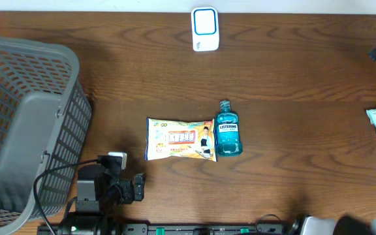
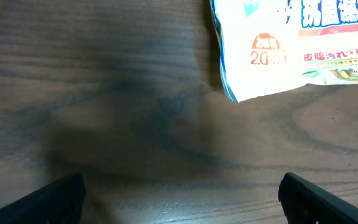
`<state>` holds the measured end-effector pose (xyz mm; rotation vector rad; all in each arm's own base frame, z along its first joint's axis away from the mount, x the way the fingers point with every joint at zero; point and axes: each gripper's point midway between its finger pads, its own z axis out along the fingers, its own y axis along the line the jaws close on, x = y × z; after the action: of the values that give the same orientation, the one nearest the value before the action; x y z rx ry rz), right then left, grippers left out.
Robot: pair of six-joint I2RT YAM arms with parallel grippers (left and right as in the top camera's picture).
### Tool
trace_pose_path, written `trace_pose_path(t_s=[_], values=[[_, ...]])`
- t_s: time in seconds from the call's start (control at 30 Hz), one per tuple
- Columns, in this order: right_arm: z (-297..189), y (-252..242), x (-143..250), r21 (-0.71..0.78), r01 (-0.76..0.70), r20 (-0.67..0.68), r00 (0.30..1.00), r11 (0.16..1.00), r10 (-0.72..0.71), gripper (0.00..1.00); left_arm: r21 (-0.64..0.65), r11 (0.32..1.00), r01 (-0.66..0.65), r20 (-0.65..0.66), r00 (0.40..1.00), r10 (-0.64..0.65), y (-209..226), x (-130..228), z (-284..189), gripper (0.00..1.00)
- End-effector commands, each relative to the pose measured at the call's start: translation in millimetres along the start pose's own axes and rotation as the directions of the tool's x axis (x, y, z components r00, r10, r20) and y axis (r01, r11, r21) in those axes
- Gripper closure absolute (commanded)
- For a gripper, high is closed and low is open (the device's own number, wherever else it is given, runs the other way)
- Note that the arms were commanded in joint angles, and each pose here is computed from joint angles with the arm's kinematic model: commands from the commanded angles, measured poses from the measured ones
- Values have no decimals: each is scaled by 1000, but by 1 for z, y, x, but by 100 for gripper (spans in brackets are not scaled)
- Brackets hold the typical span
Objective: Scan the item barcode
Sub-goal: 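Carry the green packet to the right table edge and release, then move the right gripper left toward the blue Listerine bottle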
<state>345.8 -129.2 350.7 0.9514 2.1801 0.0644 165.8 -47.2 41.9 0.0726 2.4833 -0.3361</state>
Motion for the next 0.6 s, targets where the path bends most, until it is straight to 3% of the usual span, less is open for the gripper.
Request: trace_pose_path(t_s=[0.0,0.27,0.57], values=[[-47,36,40,-142,-15,-58,998,990,7,1,7,1000,-6,6,1000,6,-1,-2,-1,1],[-111,73,101,-313,112,-101,983,943,-151,1,7,1000,-6,7,1000,6,-2,-2,-1,1],[-125,82,141,-369,194,-174,946,909,-273,1,7,1000,-6,7,1000,6,-2,-2,-1,1]])
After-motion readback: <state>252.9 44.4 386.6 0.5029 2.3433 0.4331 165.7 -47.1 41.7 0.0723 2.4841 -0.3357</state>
